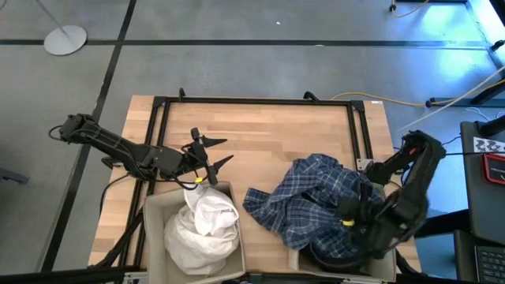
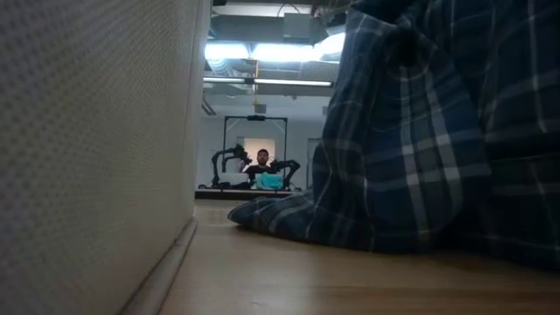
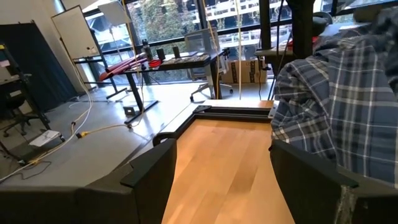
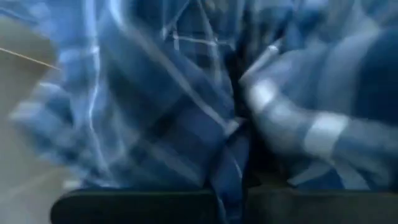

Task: Sort clothes
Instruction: Put the blue checkered shirt into the right laundry organizer

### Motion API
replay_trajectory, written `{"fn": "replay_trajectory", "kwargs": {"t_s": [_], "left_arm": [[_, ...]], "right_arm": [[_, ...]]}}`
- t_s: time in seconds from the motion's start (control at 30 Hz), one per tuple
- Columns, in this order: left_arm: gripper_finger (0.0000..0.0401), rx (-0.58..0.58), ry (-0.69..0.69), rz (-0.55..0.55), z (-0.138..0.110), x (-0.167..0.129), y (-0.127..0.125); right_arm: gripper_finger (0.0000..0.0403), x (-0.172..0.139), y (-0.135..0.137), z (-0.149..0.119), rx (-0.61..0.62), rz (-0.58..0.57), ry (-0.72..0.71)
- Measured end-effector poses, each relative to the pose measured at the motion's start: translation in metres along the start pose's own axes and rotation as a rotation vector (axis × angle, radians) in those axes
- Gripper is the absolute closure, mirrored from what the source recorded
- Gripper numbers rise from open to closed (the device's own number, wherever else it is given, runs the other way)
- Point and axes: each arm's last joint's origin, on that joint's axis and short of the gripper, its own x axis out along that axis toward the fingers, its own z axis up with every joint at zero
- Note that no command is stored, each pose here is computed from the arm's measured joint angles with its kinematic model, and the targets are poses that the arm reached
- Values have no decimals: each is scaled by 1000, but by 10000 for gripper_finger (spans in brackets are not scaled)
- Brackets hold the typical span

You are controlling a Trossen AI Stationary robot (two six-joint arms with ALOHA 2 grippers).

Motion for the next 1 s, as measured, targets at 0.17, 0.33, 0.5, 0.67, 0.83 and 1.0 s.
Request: {"fn": "replay_trajectory", "kwargs": {"t_s": [0.17, 0.33, 0.5, 0.67, 0.83, 1.0], "left_arm": [[150, 0, -11, 1, 1, 0, 0], [150, 1, -10, 1, 1, 0, 0], [150, 1, -10, 1, 1, 0, 0], [150, 0, -11, 1, 1, 0, 0], [150, 0, -11, 1, 1, 0, 0], [150, 0, -11, 1, 1, 0, 0]], "right_arm": [[398, 50, 0, -19, -1, -106, 118], [398, 95, -4, -36, -16, -139, 198], [398, 139, -9, -53, -32, -85, 253], [397, 158, -15, -63, -30, -76, 265], [389, 159, -17, -60, -18, -105, 262], [324, 159, -18, -54, 67, -93, 321]]}}
